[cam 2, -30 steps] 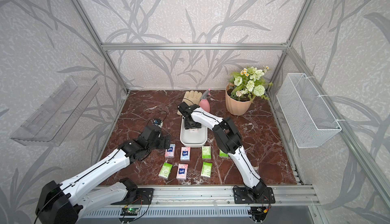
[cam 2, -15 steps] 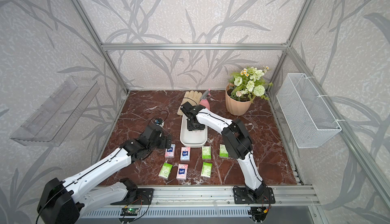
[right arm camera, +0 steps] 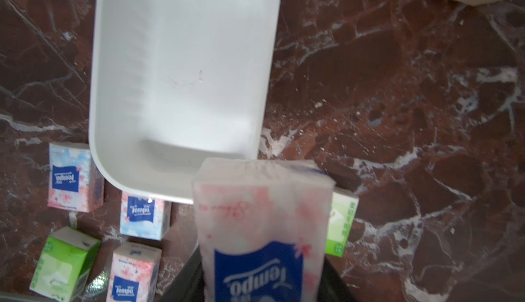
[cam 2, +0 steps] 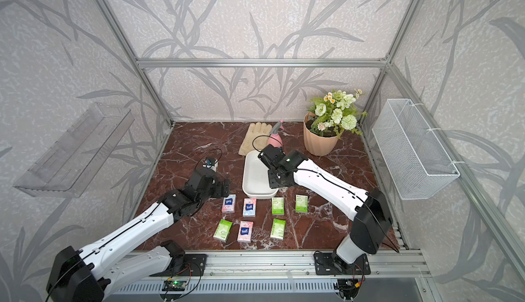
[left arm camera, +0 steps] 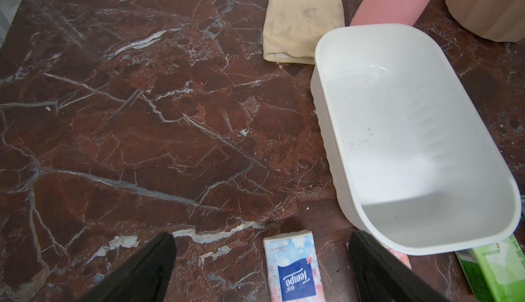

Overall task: Take the pocket tissues out of the storage box
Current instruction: Pick up the pocket tissues from the storage box, then place the pocket tissues at the center of the board.

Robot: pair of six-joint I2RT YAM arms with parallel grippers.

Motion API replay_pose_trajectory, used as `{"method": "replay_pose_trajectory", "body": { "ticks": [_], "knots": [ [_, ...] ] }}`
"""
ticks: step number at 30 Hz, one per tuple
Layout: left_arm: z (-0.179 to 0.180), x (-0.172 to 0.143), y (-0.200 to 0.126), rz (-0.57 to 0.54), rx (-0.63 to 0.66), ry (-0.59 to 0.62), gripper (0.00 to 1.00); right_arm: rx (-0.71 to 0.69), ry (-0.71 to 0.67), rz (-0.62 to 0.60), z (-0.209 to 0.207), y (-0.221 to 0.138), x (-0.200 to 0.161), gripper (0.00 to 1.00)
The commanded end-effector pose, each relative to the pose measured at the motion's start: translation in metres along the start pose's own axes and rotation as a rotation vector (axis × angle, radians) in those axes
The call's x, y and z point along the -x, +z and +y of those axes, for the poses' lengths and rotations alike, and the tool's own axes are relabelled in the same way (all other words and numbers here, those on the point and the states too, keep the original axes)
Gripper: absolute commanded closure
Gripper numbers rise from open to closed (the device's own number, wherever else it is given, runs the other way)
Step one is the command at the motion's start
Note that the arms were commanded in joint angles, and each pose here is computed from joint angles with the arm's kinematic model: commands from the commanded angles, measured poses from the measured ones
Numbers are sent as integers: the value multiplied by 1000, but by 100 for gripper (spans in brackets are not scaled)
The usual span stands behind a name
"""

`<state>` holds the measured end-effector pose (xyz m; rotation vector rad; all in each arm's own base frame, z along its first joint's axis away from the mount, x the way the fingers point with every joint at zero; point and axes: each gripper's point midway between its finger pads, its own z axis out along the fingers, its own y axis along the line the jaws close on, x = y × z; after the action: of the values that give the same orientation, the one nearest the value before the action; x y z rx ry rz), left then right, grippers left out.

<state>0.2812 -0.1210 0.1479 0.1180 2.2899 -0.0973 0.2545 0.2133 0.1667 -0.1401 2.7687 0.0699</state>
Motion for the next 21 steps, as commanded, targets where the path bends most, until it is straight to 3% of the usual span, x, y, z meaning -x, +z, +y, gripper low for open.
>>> {"method": "replay_pose_trajectory", "body": {
  "ticks": [1, 10, 21],
  "knots": [
    [10, 6, -2, -49, 41, 11, 0, -71, 28, 39, -34, -9, -31, 50],
    [10, 5, 1, -46, 47, 21, 0, -67, 115, 88, -68, 9, -91, 50],
    [10, 1, 5, -30, 48, 25, 0, -30, 119, 165, -70, 49, -138, 51]
  ]
}}
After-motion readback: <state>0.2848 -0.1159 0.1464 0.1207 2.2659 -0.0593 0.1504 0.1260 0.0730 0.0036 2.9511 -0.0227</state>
